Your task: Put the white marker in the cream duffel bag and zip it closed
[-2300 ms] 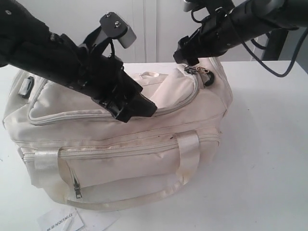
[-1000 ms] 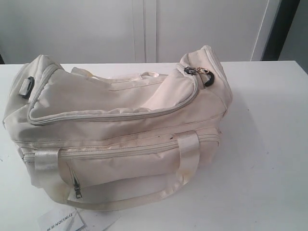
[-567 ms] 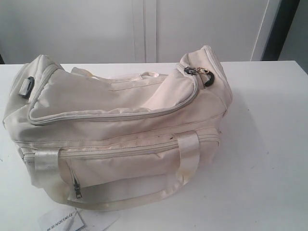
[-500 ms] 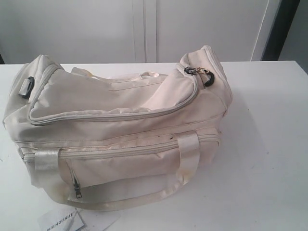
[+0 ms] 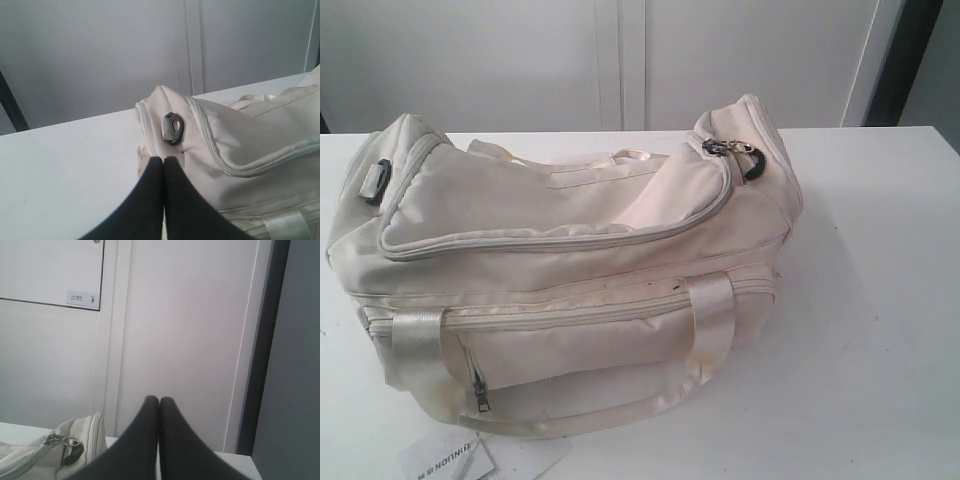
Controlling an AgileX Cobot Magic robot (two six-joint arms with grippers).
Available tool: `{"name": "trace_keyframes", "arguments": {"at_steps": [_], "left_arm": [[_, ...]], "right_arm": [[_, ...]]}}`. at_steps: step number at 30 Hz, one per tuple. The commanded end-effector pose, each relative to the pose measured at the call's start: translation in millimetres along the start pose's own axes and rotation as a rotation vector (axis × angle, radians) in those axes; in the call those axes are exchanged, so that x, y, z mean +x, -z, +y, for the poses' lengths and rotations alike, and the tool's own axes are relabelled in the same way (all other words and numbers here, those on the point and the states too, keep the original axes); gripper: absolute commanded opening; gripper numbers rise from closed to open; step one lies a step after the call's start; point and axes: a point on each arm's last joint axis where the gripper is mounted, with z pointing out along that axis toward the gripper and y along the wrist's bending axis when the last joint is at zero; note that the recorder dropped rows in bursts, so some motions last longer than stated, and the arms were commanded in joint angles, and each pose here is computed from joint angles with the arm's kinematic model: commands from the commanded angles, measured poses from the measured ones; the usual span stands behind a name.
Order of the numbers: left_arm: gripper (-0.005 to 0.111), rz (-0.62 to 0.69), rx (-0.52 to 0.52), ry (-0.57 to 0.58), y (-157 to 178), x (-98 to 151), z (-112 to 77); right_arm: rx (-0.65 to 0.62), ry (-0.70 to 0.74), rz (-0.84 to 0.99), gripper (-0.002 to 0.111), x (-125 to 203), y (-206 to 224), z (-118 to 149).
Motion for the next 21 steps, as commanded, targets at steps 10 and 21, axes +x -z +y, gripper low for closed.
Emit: {"name": "trace_keyframes", "arguments": {"at_steps": [10, 21], "left_arm": [[0.0, -0.066, 0.014, 0.117, 5.5, 21.7, -4.6], [0.0, -0.066, 0.014, 0.11, 5.6, 21.7, -4.6]], "right_arm": [[0.008, -0.016, -0.032, 0.0, 22.5, 16.9, 1.3], [0.006, -0.022, -0.027, 0.0, 22.9, 16.8, 1.4]]}}
